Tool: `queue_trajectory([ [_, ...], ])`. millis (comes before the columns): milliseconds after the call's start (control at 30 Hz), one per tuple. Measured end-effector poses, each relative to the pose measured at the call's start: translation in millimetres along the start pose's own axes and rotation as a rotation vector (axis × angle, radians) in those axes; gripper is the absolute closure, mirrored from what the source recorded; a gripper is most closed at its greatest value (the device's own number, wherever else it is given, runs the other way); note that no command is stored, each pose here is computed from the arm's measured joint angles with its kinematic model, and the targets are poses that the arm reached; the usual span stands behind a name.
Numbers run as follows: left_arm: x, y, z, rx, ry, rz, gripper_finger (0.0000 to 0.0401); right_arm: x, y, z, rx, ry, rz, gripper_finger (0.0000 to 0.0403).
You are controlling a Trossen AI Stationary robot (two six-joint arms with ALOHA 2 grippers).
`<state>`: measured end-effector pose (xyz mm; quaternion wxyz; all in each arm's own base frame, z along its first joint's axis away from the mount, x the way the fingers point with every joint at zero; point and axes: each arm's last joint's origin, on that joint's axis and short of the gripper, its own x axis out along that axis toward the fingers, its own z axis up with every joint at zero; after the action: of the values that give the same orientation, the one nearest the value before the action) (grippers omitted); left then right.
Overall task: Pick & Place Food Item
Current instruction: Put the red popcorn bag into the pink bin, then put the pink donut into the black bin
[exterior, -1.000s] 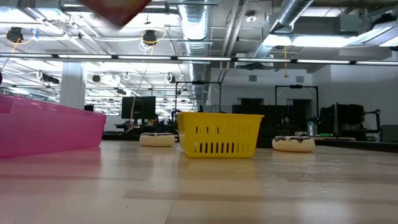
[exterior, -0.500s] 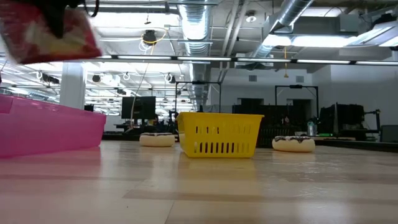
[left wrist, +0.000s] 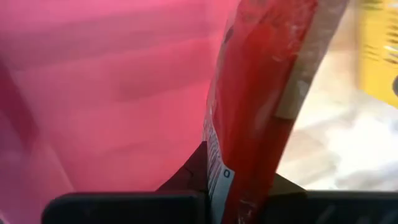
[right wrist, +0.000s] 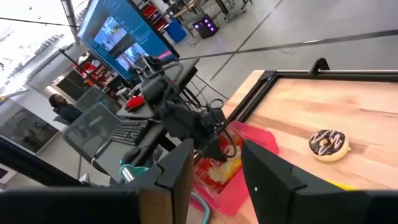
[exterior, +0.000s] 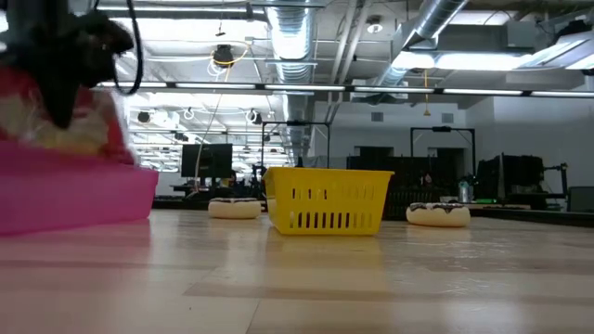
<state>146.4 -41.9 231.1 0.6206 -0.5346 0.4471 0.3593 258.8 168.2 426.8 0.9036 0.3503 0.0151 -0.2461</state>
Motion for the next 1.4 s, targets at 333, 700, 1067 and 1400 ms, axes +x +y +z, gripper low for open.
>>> queue_trajectory([
  [333, 23, 14, 2, -0.056, -0.091, -0.015, 0.0351, -6, 0, -4, 0.043, 0.032, 0.012, 0.0275],
  [700, 0, 21, 7, 0.007, -0.181, -0.188, 0.0182, -6, -1, -5, 0.054, 0.051, 0.010, 0.0275],
  [1067, -39, 19, 11, 0.223, -0.261, -0.591, 0.0147, -6, -2, -6, 0.038, 0.050, 0.000, 0.0275],
  [1400, -40, -17, -6, 0.828, -0.178, -0.838, 0.0187, -4, -4, -5, 0.044, 0.053, -0.012, 0.0275],
])
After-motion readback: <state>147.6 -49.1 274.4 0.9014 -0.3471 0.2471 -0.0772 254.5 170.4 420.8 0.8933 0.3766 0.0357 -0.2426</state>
